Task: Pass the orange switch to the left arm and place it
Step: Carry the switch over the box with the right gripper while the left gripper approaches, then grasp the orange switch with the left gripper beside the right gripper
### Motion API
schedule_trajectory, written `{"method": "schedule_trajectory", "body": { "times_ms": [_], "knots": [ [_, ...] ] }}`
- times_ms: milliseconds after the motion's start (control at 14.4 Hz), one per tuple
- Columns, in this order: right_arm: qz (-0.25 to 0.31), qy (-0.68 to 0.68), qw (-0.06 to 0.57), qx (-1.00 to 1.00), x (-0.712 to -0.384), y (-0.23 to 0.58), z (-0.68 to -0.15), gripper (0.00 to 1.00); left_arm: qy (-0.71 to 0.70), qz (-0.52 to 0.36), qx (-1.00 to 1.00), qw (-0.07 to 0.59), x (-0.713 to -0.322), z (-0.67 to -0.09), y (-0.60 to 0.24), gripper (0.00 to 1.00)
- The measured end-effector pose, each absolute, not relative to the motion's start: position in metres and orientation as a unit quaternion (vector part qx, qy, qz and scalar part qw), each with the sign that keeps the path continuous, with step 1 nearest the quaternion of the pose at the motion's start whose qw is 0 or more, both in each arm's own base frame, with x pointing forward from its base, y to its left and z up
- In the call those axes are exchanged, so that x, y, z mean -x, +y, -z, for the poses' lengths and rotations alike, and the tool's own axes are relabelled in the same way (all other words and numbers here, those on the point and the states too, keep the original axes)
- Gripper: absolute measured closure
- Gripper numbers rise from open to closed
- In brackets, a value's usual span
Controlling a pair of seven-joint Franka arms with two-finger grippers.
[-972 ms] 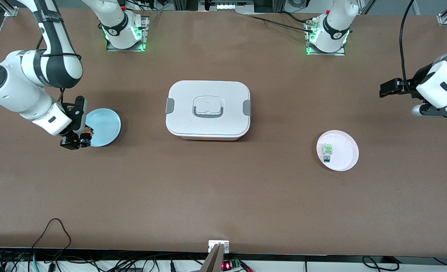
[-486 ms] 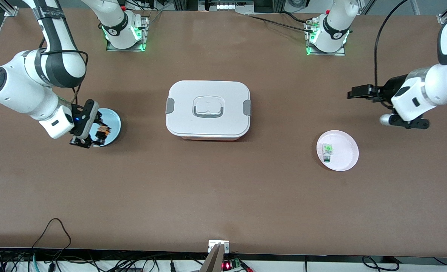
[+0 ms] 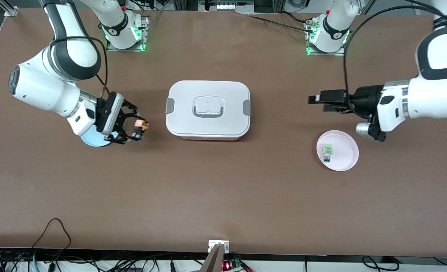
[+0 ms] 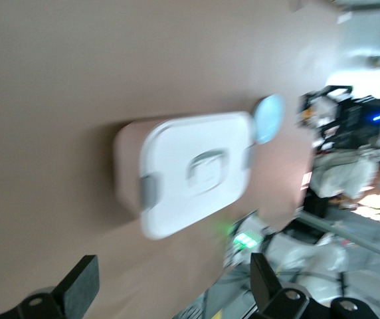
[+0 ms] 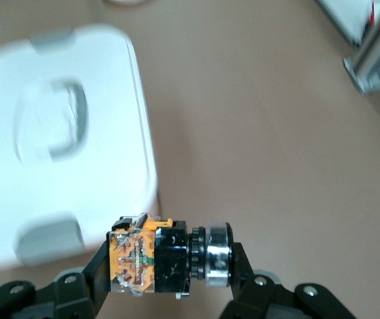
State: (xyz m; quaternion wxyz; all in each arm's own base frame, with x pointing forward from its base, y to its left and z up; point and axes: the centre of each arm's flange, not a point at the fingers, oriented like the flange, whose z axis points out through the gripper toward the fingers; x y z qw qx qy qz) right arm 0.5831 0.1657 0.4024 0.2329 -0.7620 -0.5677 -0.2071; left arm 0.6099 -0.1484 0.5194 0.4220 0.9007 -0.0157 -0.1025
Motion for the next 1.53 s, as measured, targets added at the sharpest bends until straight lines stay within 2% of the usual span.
{"method": "schedule_trajectory", "body": {
  "times_ms": [347, 556, 764, 1181, 1528],
  "knots": [
    [0.274, -0.532, 0.344, 0.724, -0.571, 0.225, -0.465, 0.28, -0.011, 0.025, -0.811, 0.584, -0.615, -0.512, -0.202, 0.0],
    [0.317, -0.503, 0.396, 0.7, -0.559, 0.255, -0.504, 0.28, 0.004, -0.019, -0.757, 0.653, -0.61, -0.482, -0.251, 0.0],
    [0.338, -0.47, 0.425, 0.696, -0.547, 0.291, -0.516, 0.28, 0.058, -0.015, -0.697, 0.715, -0.599, -0.455, -0.298, 0.0],
    [0.329, -0.421, 0.422, 0.732, -0.508, 0.366, -0.523, 0.28, 0.076, 0.005, -0.667, 0.741, -0.554, -0.431, -0.358, 0.0],
    [0.328, -0.418, 0.425, 0.733, -0.505, 0.369, -0.527, 0.28, 0.079, 0.032, -0.657, 0.749, -0.531, -0.417, -0.354, 0.04]
  ]
}}
